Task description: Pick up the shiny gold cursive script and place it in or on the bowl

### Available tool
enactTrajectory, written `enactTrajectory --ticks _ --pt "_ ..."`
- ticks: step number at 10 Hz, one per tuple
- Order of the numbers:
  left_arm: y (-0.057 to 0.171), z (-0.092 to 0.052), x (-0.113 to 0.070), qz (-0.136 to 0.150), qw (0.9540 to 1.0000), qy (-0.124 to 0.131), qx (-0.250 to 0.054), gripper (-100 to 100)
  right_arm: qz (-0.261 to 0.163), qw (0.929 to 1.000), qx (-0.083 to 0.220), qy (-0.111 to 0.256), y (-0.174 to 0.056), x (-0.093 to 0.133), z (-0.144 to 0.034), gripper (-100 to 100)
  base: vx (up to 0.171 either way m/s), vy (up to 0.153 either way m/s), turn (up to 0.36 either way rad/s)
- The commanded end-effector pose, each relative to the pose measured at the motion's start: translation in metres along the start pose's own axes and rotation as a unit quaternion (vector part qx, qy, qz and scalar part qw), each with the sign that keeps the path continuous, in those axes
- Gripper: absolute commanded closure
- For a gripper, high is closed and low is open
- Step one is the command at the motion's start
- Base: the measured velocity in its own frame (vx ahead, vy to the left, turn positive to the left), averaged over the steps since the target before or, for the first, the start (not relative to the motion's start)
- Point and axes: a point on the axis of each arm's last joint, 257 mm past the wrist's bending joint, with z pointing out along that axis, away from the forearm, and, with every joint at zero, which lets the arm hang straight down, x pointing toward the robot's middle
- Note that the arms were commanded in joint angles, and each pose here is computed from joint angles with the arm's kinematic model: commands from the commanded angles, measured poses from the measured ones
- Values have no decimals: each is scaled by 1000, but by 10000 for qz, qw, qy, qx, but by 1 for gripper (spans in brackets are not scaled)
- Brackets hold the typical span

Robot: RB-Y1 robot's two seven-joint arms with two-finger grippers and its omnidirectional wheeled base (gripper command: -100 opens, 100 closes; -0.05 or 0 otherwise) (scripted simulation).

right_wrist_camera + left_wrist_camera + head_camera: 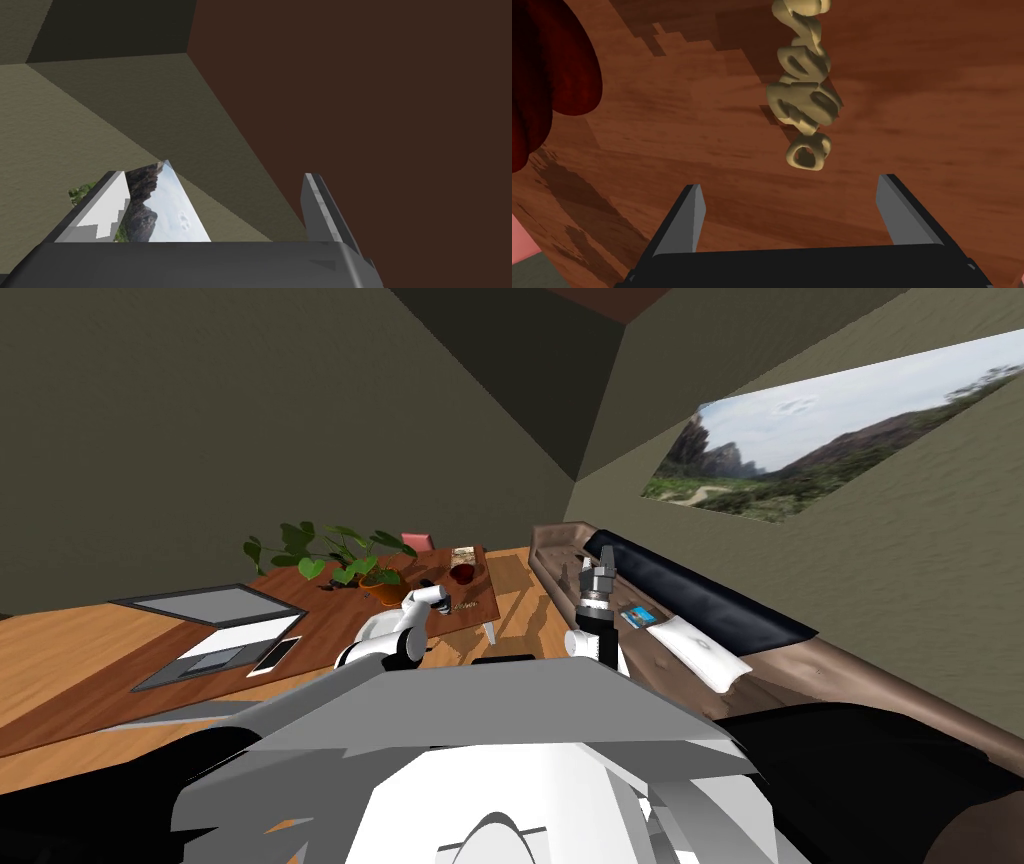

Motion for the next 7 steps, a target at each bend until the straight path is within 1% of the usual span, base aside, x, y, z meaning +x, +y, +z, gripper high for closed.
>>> enactTrajectory --ticks 1,2,5,7 --pt "6 -1 7 -27 9997 52 -244 -100 0 10000 0 0 0 0 0 0 36 5 -74" --pt "10 1 7 -27 9996 55 -286 -100 0 10000 0 0 0 0 0 0 30 7 -40" --pt "30 -3 20 -80 9961 146 -870 -100 0 10000 0 0 0 0 0 0 40 13 -95" --pt "39 -7 24 -106 9934 171 -1128 -100 0 10000 0 0 0 0 0 0 50 13 -69"
